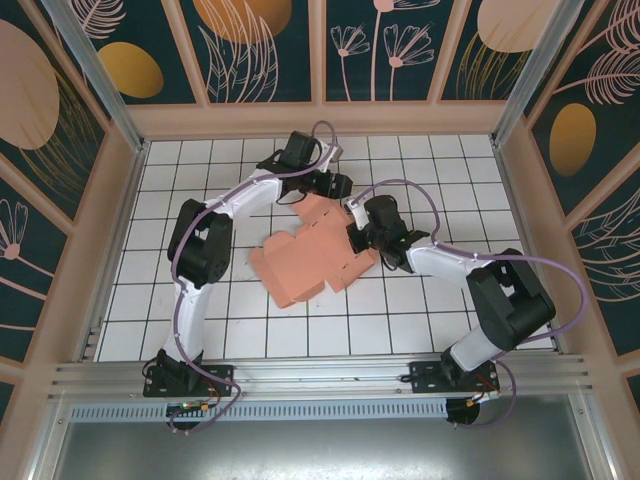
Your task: Fold the paper box
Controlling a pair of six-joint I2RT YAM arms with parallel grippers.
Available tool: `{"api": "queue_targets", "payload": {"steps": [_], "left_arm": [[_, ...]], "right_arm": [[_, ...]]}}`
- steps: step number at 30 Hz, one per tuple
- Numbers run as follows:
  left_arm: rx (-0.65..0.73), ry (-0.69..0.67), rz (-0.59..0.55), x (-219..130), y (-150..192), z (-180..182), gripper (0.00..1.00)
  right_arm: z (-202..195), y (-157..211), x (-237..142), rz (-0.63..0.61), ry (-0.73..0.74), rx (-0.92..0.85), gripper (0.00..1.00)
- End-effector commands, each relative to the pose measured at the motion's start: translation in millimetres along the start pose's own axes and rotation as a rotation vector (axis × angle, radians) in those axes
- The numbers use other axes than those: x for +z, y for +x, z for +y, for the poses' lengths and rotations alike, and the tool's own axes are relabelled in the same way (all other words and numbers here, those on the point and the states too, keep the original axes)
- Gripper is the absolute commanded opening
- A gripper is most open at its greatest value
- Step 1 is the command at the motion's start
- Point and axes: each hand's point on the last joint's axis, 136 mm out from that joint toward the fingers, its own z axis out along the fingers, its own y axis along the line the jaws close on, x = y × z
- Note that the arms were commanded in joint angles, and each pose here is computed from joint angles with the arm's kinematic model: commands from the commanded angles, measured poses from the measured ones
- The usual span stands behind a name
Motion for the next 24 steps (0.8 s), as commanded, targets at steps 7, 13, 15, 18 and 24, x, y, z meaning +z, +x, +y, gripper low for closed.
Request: {"api": "queue_targets", "payload": {"steps": [7, 13, 15, 18, 24], "left_arm": [[0.002, 0.106, 0.052, -20, 22, -31, 0.63], [-0.028, 0.149, 0.051, -24, 28, -40, 0.58], [-0.046, 0.173, 0.051, -23, 29, -44, 0.53], [-0.069, 0.184, 0.062, -19, 32, -48, 0.5], [-0.13, 0.165, 0.065, -10, 34, -49, 0.48]], "right_arm": [[-10, -11, 5, -0.031, 0.036, 0.024, 0.0], [-12, -13, 6, -0.033, 0.038, 0.037, 0.0], [-11, -13, 7, -0.034, 0.031, 0.036, 0.0], [-11, -14, 8, -0.032, 0.033, 0.036, 0.0], [-12, -12, 8, -0.027, 0.041, 0.032, 0.0]]}}
